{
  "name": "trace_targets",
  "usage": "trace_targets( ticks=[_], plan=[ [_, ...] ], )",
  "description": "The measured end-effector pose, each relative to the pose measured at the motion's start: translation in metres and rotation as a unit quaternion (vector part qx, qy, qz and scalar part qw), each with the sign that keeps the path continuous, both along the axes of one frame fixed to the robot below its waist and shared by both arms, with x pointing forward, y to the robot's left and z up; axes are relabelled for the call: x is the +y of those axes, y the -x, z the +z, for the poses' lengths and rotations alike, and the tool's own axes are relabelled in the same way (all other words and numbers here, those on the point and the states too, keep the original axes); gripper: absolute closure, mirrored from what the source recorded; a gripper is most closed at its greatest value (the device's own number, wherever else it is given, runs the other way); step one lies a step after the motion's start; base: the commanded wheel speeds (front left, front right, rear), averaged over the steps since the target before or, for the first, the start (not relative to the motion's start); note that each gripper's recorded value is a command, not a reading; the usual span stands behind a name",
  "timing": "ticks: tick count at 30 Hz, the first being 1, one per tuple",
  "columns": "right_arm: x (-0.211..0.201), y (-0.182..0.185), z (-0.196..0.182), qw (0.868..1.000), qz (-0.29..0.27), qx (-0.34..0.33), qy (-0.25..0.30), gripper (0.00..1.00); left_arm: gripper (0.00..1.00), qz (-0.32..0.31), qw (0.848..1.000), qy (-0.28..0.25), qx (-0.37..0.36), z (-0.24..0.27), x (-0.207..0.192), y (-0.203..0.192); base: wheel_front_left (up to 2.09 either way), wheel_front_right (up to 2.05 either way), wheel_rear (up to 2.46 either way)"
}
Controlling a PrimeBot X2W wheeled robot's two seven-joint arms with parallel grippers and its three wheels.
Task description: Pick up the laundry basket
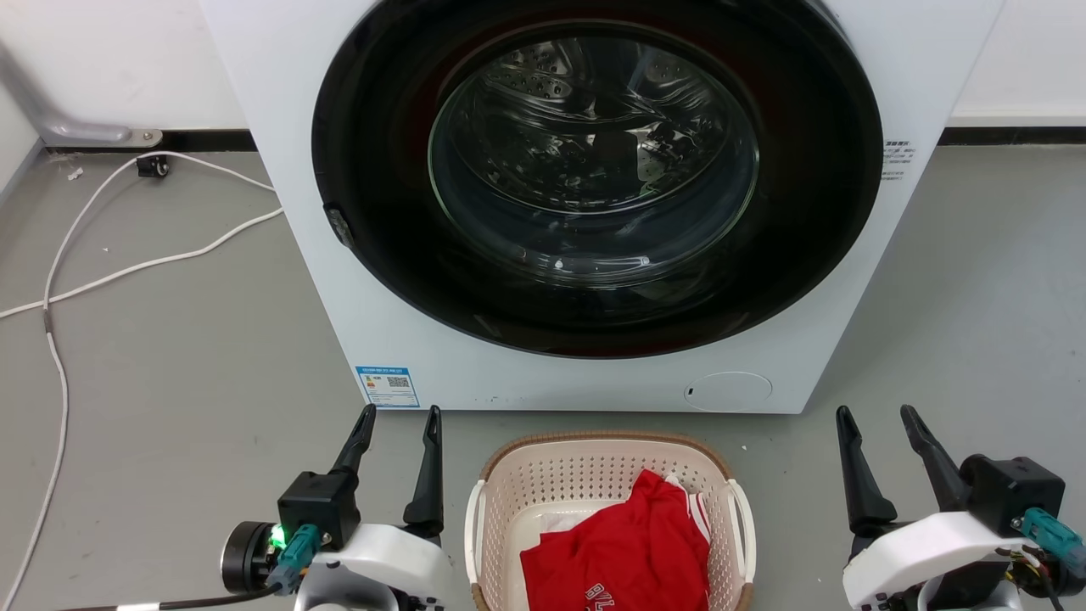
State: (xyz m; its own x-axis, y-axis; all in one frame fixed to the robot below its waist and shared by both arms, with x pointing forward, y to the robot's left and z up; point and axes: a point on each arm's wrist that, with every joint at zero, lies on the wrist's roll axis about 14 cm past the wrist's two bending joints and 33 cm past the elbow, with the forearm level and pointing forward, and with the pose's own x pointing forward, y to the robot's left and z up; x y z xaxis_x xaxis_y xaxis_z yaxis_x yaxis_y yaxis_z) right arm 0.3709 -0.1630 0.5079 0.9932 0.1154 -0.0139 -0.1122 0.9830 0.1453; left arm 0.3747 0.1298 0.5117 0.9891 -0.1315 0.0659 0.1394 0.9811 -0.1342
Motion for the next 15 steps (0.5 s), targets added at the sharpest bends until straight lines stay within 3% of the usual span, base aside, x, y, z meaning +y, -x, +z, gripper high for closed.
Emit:
trace_targets(
  ticks=[15],
  plan=[
    [0.0016, 0.0036, -0.0012, 0.999, 0.004, -0.008, 0.035, 0.0, 0.0, -0.005, 0.999, -0.029, -0.016, 0.002, -0.0047, 0.0019, 0.0, 0.0, 0.0]
  ],
)
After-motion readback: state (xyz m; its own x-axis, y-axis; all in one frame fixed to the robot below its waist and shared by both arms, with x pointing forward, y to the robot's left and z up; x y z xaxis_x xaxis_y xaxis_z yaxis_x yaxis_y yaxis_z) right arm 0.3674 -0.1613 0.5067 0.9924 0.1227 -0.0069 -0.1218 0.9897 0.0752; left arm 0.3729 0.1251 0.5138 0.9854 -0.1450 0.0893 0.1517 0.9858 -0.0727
